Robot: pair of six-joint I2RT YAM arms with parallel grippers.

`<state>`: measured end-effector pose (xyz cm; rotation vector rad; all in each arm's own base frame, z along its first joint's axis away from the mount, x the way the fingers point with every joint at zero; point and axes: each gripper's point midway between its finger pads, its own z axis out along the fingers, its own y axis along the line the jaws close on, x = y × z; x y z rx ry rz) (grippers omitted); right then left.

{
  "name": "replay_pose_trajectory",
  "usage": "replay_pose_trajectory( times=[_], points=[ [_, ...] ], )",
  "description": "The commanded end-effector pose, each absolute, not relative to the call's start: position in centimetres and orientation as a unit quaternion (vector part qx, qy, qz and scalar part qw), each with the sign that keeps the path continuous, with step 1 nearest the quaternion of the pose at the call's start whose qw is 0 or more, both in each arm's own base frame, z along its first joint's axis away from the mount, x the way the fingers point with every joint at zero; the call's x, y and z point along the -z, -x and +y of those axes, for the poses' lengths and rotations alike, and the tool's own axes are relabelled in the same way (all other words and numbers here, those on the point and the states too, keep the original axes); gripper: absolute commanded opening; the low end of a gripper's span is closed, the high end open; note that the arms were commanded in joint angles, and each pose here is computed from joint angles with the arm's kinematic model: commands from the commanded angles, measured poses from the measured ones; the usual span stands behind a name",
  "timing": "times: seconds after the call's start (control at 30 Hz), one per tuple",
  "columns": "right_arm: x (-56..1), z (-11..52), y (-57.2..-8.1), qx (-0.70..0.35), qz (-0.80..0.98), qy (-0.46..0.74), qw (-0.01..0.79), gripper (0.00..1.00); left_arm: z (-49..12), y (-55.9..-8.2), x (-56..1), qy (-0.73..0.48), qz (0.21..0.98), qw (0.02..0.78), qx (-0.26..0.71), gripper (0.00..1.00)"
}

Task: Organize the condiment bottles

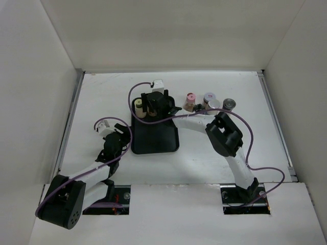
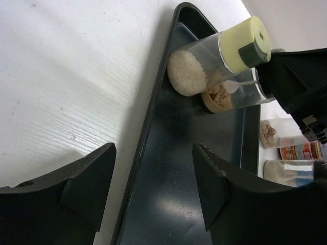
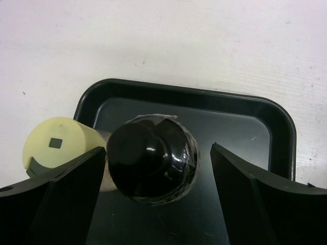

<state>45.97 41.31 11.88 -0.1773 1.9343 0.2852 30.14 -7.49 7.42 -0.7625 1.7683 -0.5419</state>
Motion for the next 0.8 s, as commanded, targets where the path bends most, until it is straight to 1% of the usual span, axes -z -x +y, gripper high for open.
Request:
replay_pose_trajectory(
  times=[0.0, 0.13, 0.2, 0.27, 0.33, 0.37, 0.4, 0.43, 0.5, 0.57, 0.67, 0.77],
  points=[
    [-18.8, 41.6, -46.1, -0.169, 0.785, 0.046, 0.595, 0.9, -8.0, -31.4, -10.1, 0.316, 0.719, 0.566, 0.251, 0.6],
    [-23.7, 39.7, -44.4, -0.192, 0.762, 0.034, 0.618, 0.89, -7.9, -31.3, -9.9, 0.317, 0.72, 0.565, 0.25, 0.6],
    [-25.5, 38.0, -43.3, -0.195, 0.752, 0.027, 0.629, 0.85, -7.8, -31.3, -10.2, 0.318, 0.716, 0.569, 0.252, 0.6],
    [-26.3, 36.1, -41.9, -0.194, 0.748, 0.021, 0.634, 0.73, -7.9, -31.3, -10.3, 0.316, 0.716, 0.57, 0.251, 0.6],
    [-26.3, 33.4, -40.7, -0.184, 0.748, 0.008, 0.638, 0.53, -7.9, -31.3, -9.9, 0.317, 0.719, 0.565, 0.251, 0.6],
    [-26.0, 32.0, -40.2, -0.177, 0.75, 0.0, 0.637, 0.46, -8.0, -31.2, -9.9, 0.317, 0.72, 0.562, 0.254, 0.6],
    [-25.7, 30.6, -39.7, -0.167, 0.752, -0.007, 0.638, 0.4, -8.0, -31.2, -9.9, 0.318, 0.72, 0.562, 0.255, 0.6],
    [-25.2, 29.1, -39.1, -0.154, 0.755, -0.015, 0.637, 0.37, -8.0, -31.3, -10.0, 0.318, 0.718, 0.564, 0.255, 0.6],
    [-24.1, 26.5, -37.9, -0.128, 0.762, -0.027, 0.634, 0.37, -8.2, -31.4, -9.9, 0.316, 0.721, 0.562, 0.253, 0.6],
    [-22.8, 24.2, -36.9, -0.104, 0.771, -0.036, 0.627, 0.41, -8.3, -31.3, -9.6, 0.316, 0.724, 0.557, 0.256, 0.6],
    [-21.4, 20.9, -35.8, -0.073, 0.779, -0.058, 0.62, 0.54, -8.1, -31.3, -10.0, 0.319, 0.718, 0.562, 0.259, 0.6],
    [-21.7, 17.9, -35.4, -0.065, 0.773, -0.091, 0.625, 0.62, -8.2, -31.3, -9.8, 0.318, 0.72, 0.56, 0.258, 0.6]
  ],
)
